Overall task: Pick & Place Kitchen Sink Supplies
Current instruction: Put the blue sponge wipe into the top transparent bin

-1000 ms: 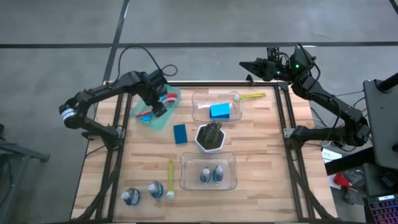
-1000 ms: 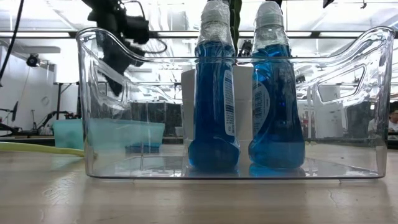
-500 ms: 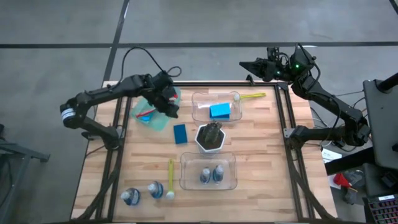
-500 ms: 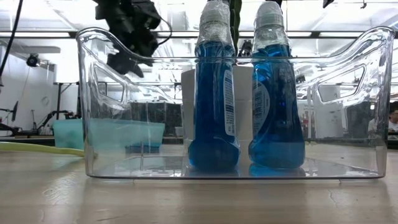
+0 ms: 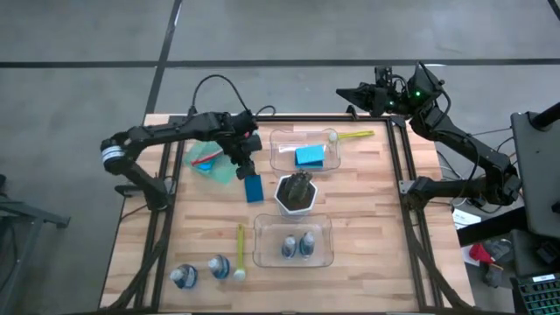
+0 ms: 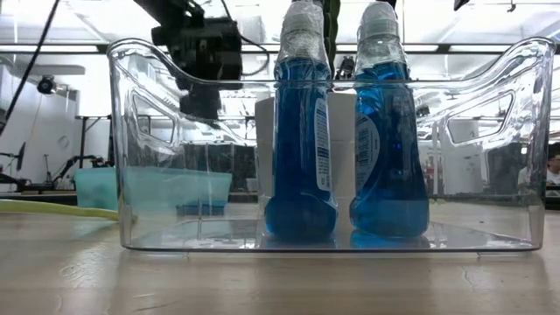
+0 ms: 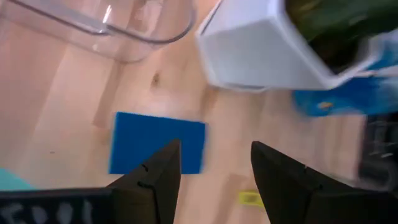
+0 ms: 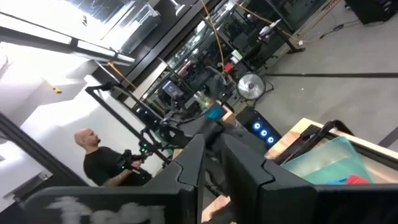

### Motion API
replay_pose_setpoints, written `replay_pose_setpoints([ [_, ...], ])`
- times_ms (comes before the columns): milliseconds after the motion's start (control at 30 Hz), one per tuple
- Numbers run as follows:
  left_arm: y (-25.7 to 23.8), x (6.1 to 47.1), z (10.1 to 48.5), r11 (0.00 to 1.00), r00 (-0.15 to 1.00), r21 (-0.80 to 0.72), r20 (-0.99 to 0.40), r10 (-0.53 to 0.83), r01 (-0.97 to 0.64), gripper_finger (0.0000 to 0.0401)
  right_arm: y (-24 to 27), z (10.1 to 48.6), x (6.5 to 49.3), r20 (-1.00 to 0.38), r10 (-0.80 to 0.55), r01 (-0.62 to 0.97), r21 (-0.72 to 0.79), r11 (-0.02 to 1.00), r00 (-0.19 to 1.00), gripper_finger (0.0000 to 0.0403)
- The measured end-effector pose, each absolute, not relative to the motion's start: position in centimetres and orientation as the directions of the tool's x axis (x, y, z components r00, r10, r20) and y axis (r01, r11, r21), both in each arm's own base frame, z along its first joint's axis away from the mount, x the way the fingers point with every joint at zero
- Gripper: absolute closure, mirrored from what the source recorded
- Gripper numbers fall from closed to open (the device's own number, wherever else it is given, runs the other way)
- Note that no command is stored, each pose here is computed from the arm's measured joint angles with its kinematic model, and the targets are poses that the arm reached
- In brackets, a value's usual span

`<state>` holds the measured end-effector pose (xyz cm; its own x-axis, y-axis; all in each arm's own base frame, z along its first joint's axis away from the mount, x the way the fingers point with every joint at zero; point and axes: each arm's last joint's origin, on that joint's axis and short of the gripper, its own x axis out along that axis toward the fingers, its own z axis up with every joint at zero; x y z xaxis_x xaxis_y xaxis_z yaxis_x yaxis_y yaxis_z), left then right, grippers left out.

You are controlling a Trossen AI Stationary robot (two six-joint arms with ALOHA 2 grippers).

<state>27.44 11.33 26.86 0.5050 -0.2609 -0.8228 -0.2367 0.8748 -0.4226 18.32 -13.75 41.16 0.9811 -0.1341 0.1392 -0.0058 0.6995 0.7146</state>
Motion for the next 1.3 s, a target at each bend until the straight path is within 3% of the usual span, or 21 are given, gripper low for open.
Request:
replay_pose_setpoints([
  [533,12.9,29.9,20.5,0.965,0.273,-0.195,-0.951,-0.142,-0.176,0.0215,-13.6,41.1,18.5,0.132,-0.119,-0.014,0.726,0.687,0.984,0.0351],
  [1167,13.4,31.0,16.9,0.966,0.188,-0.2,-0.968,-0.169,-0.162,0.0216,-13.6,41.1,18.5,0.132,-0.12,-0.013,0.724,0.69,0.984,0.0351],
  [1300,13.4,31.1,16.6,0.967,0.177,-0.195,-0.97,-0.165,-0.167,0.0234,-13.6,41.0,18.5,0.128,-0.12,-0.011,0.726,0.688,0.984,0.0351],
])
